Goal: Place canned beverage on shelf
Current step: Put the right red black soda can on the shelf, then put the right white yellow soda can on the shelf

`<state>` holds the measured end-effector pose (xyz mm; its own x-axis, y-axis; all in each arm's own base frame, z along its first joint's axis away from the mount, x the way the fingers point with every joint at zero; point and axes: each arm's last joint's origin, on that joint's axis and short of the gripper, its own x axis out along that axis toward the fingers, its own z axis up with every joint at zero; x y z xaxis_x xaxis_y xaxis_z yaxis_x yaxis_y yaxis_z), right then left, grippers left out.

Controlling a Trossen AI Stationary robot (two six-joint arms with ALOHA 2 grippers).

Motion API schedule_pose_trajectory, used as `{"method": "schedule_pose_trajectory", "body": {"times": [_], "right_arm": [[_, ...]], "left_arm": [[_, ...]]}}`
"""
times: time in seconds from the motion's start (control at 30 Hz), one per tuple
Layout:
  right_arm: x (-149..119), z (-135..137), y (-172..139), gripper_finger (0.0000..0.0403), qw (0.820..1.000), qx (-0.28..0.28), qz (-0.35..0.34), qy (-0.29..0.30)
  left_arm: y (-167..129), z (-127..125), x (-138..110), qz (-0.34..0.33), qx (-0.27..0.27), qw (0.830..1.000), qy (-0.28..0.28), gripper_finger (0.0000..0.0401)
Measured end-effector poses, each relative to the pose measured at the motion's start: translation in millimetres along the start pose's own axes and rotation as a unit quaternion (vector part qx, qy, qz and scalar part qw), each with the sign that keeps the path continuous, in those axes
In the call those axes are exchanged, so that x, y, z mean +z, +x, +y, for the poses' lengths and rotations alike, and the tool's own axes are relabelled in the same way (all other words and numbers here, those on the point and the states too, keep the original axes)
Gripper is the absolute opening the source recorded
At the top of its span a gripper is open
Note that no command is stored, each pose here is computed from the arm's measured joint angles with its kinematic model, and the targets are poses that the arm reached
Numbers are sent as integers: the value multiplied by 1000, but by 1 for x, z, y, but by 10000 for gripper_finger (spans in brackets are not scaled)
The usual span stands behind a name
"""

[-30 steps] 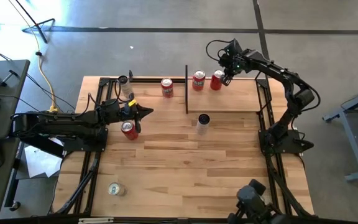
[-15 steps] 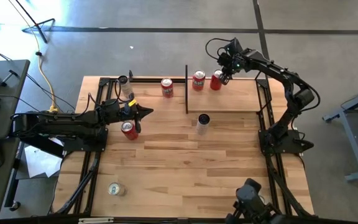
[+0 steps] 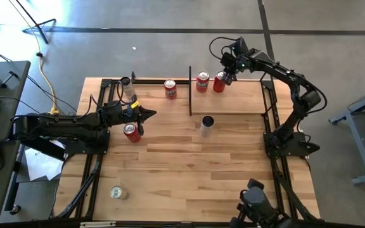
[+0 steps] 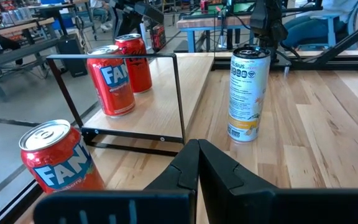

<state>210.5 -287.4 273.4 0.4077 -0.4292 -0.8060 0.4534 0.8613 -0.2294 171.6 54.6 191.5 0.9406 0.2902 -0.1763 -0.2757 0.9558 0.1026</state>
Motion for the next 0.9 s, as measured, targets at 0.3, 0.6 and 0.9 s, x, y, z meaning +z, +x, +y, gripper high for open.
{"method": "schedule_pose_trajectory", "body": {"times": [0.3, 0.6, 0.9], "right_arm": [[15, 8, -57, 0, 998, -33, -57, 4], [-8, 87, -98, 0, 990, 20, -140, -29], [-68, 177, -104, 1, 961, 124, -247, 20]], "left_arm": [[0, 0, 0, 0, -6, 1000, 0, 0], [0, -1, -1, 5, -7, 1000, 0, 0], [0, 0, 0, -1, -6, 1000, 0, 0]]}}
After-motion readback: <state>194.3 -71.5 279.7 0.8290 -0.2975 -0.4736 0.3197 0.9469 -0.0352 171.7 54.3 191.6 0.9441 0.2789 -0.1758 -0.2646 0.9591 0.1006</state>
